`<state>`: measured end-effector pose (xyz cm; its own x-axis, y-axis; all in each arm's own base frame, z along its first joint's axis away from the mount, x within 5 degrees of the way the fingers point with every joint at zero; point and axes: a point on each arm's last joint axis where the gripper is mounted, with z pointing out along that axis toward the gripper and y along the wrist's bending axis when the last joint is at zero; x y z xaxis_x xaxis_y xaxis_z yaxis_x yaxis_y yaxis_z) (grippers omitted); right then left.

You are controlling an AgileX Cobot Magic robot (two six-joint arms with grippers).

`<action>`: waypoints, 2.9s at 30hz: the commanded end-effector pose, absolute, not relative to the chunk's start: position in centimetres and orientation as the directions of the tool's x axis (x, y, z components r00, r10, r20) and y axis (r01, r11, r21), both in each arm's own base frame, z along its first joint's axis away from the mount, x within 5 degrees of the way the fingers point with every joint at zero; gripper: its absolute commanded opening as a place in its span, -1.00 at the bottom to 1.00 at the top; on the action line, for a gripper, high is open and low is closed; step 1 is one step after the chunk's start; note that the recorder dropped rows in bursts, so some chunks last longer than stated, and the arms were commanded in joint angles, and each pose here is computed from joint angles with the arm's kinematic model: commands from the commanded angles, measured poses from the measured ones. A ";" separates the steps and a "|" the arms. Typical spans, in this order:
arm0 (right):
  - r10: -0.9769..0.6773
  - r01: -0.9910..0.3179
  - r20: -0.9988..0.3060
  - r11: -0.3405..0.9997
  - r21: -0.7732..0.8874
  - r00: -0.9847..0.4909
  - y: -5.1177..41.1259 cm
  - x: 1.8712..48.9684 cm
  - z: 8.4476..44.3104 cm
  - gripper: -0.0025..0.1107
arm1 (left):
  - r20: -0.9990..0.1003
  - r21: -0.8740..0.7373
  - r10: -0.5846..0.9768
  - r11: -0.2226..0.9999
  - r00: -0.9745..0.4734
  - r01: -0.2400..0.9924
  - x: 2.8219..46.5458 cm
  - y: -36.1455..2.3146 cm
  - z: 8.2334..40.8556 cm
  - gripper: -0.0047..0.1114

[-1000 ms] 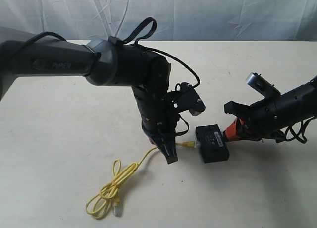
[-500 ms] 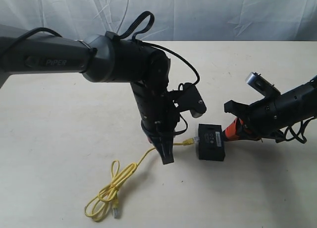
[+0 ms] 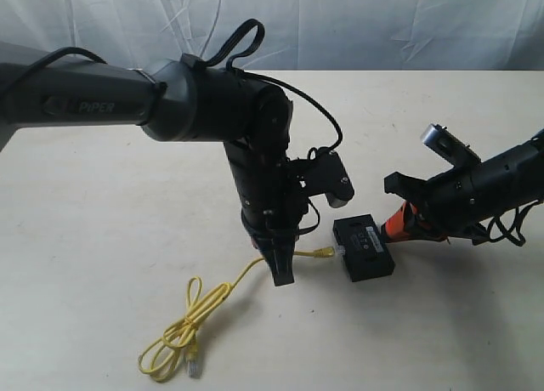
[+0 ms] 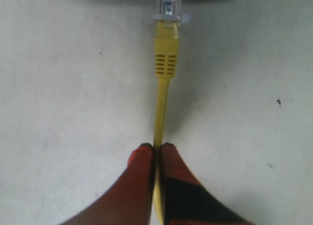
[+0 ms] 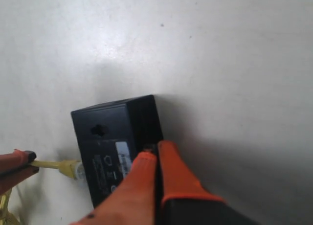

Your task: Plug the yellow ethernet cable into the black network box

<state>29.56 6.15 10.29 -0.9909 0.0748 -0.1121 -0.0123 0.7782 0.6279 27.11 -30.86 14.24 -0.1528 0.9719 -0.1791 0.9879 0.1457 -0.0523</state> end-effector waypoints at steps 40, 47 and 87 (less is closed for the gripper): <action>0.076 -0.013 -0.113 0.776 0.631 -0.991 6.1 29.5 10.4 -0.97 | -0.178 -0.030 0.974 0.133 -0.136 0.991 27.4 -31.1 13.6 -0.92; 0.076 -0.013 -0.113 0.776 0.631 -0.991 6.1 29.5 10.4 -0.97 | -0.178 -0.030 0.974 0.133 -0.136 0.991 27.4 -31.1 13.6 -0.92; 0.073 -0.019 -0.120 0.779 0.626 -0.990 6.0 29.5 10.3 -0.97 | -0.187 -0.041 0.972 0.137 -0.142 0.990 27.2 -31.1 14.2 -0.92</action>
<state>29.63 6.08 10.26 -0.9898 0.0799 -0.1176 -0.0109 0.7821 0.6230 27.31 -31.04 13.61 -0.1474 0.9717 -0.1846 0.9889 0.1415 -0.0449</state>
